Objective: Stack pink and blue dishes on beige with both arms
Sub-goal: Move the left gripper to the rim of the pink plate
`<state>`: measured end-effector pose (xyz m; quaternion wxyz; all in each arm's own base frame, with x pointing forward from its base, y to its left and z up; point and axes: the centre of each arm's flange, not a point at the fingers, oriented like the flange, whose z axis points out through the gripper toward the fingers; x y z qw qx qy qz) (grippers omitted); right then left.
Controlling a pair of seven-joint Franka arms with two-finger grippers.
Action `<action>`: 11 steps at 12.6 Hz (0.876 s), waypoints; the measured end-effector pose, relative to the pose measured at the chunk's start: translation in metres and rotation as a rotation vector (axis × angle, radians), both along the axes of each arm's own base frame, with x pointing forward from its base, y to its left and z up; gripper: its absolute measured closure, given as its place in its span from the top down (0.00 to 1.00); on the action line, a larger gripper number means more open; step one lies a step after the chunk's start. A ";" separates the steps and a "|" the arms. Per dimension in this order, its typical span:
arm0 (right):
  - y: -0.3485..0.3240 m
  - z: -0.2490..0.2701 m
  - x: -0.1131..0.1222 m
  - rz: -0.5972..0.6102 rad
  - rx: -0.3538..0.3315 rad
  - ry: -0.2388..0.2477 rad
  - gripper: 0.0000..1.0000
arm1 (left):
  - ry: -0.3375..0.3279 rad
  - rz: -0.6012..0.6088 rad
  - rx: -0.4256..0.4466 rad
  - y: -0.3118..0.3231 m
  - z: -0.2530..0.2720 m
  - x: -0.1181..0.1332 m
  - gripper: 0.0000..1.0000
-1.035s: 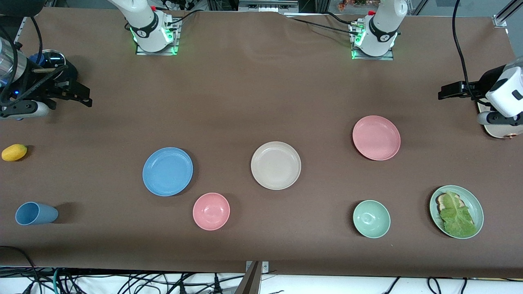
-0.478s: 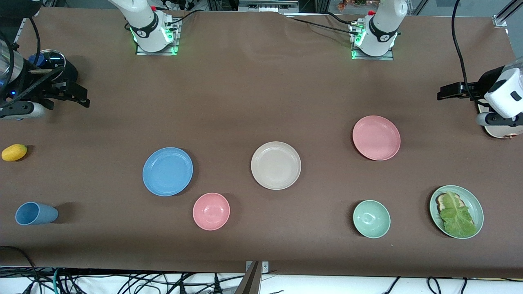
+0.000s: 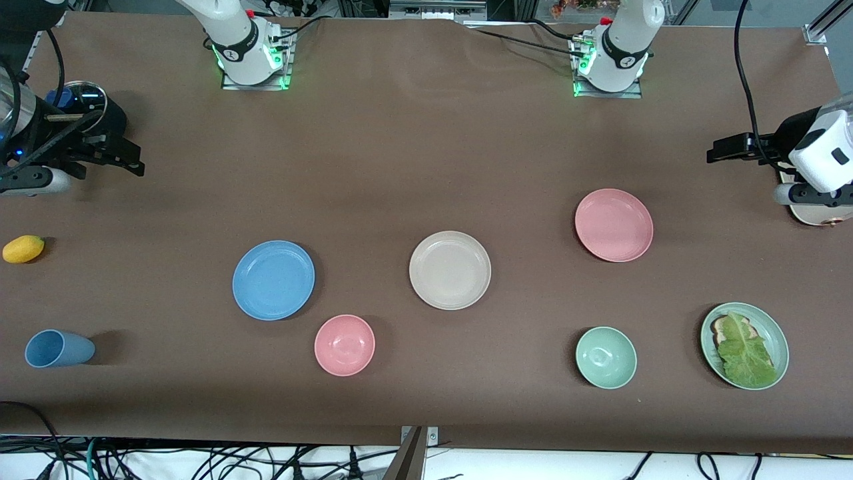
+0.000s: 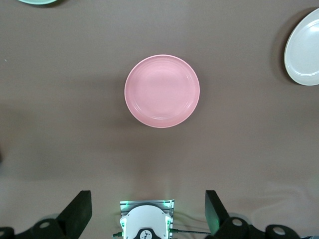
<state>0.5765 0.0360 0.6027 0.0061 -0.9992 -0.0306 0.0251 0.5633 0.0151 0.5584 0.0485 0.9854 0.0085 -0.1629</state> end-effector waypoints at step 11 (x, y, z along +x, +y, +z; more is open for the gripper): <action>0.000 -0.001 0.000 -0.001 0.000 0.002 1.00 | 0.213 -0.013 0.034 0.008 -0.136 0.040 1.00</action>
